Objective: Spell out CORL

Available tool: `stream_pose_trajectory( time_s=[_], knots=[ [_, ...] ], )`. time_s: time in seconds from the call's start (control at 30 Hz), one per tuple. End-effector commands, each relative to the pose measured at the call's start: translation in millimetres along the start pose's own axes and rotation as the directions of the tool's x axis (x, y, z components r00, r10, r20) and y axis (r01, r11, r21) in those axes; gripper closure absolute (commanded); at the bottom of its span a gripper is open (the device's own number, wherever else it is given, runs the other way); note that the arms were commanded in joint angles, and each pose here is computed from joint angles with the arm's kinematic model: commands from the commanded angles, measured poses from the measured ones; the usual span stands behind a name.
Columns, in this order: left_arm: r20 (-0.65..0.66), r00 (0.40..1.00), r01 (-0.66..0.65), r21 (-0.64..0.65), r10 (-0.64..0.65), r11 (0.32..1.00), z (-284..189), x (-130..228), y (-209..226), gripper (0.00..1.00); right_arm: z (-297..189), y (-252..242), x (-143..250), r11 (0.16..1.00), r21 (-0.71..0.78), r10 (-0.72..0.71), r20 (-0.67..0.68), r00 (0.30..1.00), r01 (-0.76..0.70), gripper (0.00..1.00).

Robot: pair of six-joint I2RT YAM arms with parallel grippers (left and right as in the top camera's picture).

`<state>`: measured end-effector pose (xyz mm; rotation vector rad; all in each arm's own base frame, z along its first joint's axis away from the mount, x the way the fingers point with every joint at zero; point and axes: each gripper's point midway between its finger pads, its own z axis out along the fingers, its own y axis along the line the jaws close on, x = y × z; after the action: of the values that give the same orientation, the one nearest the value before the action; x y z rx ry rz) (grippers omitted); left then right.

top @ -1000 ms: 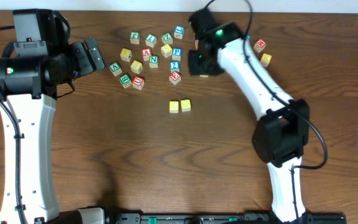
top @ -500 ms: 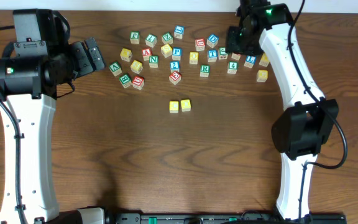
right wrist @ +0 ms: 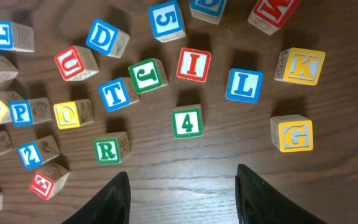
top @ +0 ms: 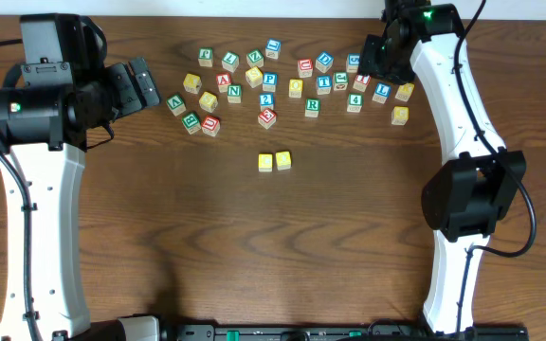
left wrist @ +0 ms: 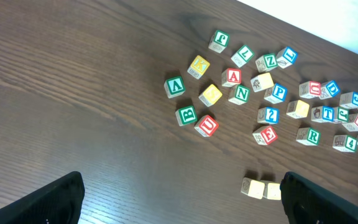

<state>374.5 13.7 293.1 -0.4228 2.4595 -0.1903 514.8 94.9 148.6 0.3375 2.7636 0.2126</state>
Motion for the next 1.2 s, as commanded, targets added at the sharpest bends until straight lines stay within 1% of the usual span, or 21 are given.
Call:
stream_pose_trajectory(
  time_s=[0.0, 0.07, 0.33, 0.57, 1.17],
  knots=[
    [-0.016, 1.000, -0.010, 0.003, 0.010, 1.000, 4, 2, 1, 0.01, 11, -13, -1, 0.998, 0.036, 0.048, -0.007, 0.999, -0.048, 0.50],
    [-0.016, 1.000, -0.010, 0.003, 0.010, 1.000, 4, 2, 1, 0.01, 19, -19, -3, 0.996, 0.056, 0.075, -0.002, 0.997, -0.075, 0.50],
    [-0.016, 1.000, -0.010, 0.003, 0.010, 1.000, 4, 2, 1, 0.01, 29, -31, -10, 0.993, 0.071, 0.094, 0.007, 0.996, -0.095, 0.49],
    [-0.016, 1.000, -0.010, 0.003, 0.010, 1.000, 4, 2, 1, 0.01, 46, -35, -5, 0.992, 0.087, 0.098, -0.020, 0.995, -0.096, 0.48],
    [-0.015, 1.000, -0.010, 0.004, 0.010, 1.000, 4, 2, 1, 0.01, 50, -42, -6, 0.987, 0.123, 0.110, -0.010, 0.994, -0.108, 0.43]
  ],
)
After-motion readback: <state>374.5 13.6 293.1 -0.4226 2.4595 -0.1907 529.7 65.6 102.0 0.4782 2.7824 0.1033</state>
